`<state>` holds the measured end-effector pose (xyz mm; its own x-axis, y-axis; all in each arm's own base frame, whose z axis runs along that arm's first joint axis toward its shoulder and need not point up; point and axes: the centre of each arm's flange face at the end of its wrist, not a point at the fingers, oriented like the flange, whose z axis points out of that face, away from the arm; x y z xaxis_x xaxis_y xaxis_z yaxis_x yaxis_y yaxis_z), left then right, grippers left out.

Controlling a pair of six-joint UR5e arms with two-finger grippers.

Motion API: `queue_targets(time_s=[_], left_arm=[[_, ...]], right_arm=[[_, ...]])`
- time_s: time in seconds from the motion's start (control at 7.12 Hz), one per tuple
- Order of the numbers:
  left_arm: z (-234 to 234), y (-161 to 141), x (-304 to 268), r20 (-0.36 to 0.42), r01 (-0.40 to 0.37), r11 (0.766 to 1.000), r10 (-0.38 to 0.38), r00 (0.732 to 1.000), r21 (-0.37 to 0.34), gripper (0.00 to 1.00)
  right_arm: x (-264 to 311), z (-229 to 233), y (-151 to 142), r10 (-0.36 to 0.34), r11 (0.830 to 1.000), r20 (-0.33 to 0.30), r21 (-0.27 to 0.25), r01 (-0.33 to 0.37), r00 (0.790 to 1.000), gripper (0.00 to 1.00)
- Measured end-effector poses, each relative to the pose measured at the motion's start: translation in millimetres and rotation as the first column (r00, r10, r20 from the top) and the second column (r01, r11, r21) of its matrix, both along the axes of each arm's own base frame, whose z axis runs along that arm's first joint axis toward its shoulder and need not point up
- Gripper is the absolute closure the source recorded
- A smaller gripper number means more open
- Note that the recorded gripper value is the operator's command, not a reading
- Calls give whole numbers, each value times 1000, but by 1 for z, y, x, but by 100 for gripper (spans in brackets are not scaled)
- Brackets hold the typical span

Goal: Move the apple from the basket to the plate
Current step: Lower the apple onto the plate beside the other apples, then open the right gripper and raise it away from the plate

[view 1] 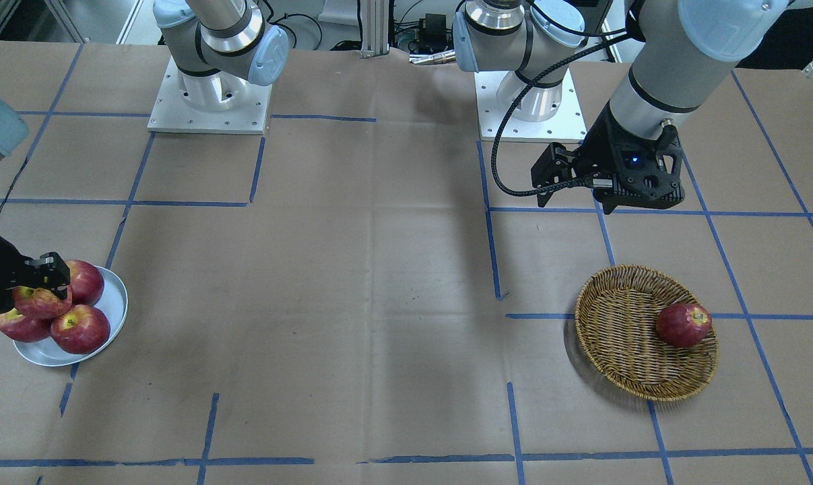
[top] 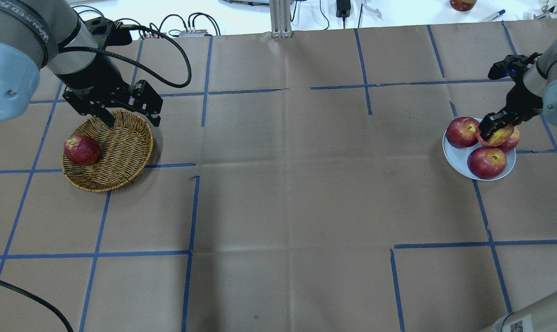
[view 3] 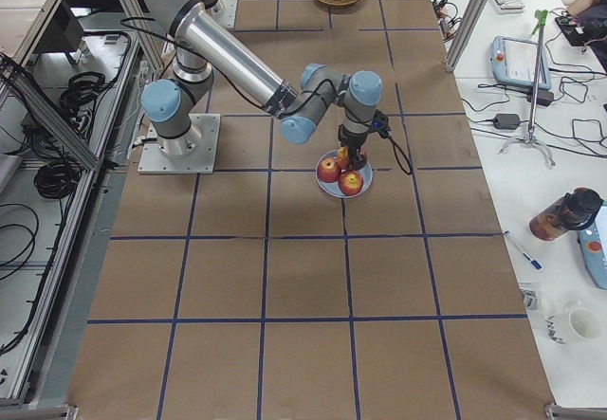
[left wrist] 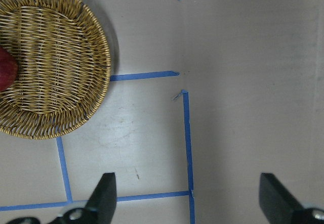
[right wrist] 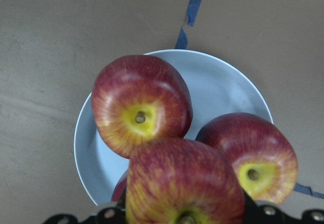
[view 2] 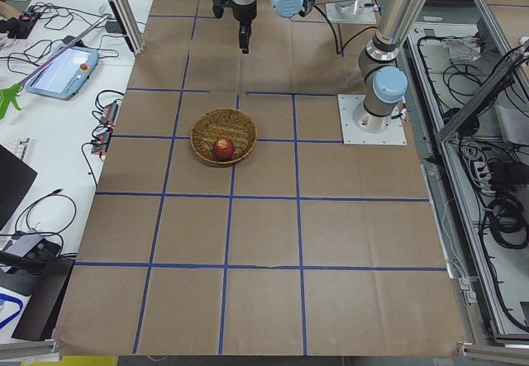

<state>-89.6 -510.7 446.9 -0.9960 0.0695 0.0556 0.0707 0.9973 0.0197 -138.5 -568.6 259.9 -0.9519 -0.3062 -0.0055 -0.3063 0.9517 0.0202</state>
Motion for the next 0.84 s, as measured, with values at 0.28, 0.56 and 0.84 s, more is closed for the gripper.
queue_targets(time_s=[0.28, 0.56, 0.84], left_arm=[[0, 0, 0, 0, 0, 1000, 0, 1000, 0, 1], [0, 0, 0, 0, 1, 1000, -1, 1000, 0, 1], [0, 0, 0, 0, 2, 1000, -2, 1000, 0, 1]], right_arm=[[-3, 7, -1, -3, 1000, -7, -12, 3, 1000, 0], [4, 47, -6, 4, 998, -22, -60, -6, 1000, 0], [41, 116, -12, 9, 998, -13, -60, -9, 1000, 0]])
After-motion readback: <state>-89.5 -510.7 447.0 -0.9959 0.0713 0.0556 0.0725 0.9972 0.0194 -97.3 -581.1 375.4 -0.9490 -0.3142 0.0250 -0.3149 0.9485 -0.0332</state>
